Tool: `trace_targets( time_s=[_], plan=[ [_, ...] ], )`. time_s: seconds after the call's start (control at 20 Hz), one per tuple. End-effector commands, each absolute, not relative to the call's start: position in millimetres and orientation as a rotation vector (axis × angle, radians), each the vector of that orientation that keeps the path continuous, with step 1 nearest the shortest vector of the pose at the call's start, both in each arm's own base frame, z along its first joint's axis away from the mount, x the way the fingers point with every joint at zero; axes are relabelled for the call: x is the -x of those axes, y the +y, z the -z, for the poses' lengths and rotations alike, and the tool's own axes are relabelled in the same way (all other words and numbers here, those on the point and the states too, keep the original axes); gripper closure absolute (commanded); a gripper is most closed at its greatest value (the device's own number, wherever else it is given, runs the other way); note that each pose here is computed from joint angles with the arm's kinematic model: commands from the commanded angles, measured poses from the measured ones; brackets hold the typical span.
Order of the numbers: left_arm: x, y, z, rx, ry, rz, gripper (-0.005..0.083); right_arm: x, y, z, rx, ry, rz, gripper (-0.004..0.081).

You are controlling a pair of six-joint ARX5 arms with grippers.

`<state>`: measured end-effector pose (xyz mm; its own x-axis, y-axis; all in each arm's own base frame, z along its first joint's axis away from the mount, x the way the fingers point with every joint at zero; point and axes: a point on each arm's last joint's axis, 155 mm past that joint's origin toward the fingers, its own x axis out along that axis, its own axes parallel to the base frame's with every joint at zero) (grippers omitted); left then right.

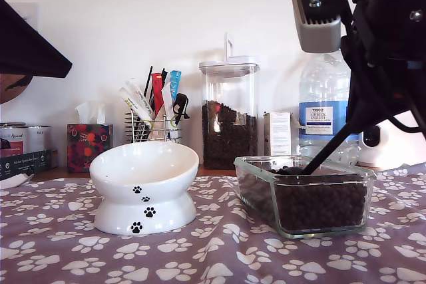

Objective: Measure one spoon of cat food and pour it into the food bowl

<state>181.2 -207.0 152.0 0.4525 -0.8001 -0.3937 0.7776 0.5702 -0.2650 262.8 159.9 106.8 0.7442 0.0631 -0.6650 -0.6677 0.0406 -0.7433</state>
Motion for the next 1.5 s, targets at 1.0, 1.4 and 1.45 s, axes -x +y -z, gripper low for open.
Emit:
trace_targets(
  time_s=[1.0,1.4,1.45],
  plan=[
    [-179,-208,-147,0.052,0.523,0.981,0.0793,-242,179,-104,1.043,0.666,-0.623,0.0783],
    [-179,-208,-147,0.052,0.523,0.981,0.0793,-241,180,-104,0.84,0.719,-0.543,0.0783],
    [-179,-208,-147,0.052,0.523,0.981,0.0793,-242,179,-104,0.812,0.726,-0.53,0.0783]
  ],
)
